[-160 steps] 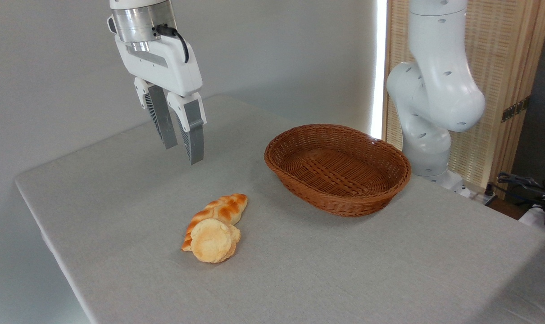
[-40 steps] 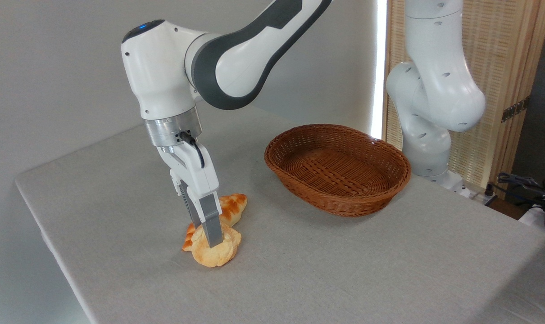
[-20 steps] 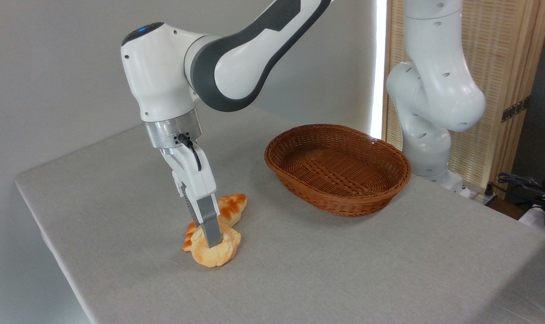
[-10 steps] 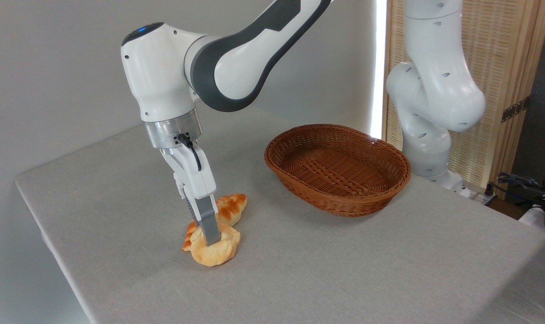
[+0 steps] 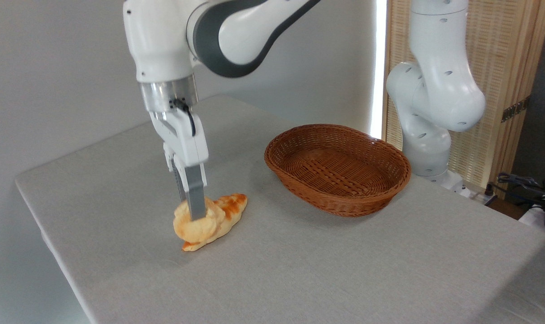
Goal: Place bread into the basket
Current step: 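Lift the round bun up off the table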
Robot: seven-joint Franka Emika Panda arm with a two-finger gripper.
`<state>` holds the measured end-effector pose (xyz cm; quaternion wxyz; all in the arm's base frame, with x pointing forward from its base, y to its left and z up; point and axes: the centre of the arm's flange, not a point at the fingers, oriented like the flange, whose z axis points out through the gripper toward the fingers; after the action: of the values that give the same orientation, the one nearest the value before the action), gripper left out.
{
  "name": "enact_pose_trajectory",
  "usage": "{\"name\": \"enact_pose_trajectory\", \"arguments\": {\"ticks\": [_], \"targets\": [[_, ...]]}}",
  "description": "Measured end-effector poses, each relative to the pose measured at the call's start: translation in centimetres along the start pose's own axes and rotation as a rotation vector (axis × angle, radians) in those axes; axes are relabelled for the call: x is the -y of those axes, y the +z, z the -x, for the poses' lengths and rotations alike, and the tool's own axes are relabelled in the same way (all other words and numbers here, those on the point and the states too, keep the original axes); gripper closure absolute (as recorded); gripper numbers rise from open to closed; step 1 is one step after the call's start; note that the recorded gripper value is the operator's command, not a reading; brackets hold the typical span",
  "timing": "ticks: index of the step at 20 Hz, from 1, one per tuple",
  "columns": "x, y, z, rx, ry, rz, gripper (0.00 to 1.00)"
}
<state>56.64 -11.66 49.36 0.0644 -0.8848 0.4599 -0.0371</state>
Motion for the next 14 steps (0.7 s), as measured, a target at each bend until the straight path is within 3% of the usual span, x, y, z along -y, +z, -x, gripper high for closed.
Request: {"name": "enact_pose_trajectory", "arguments": {"ticks": [7, 14], "targets": [[-2.5, -4.9, 0.8, -0.054, -0.032, 0.071, 0.62], [-5.8, -9.1, 1.7, -0.058, -0.147, 0.129, 0.60]]}}
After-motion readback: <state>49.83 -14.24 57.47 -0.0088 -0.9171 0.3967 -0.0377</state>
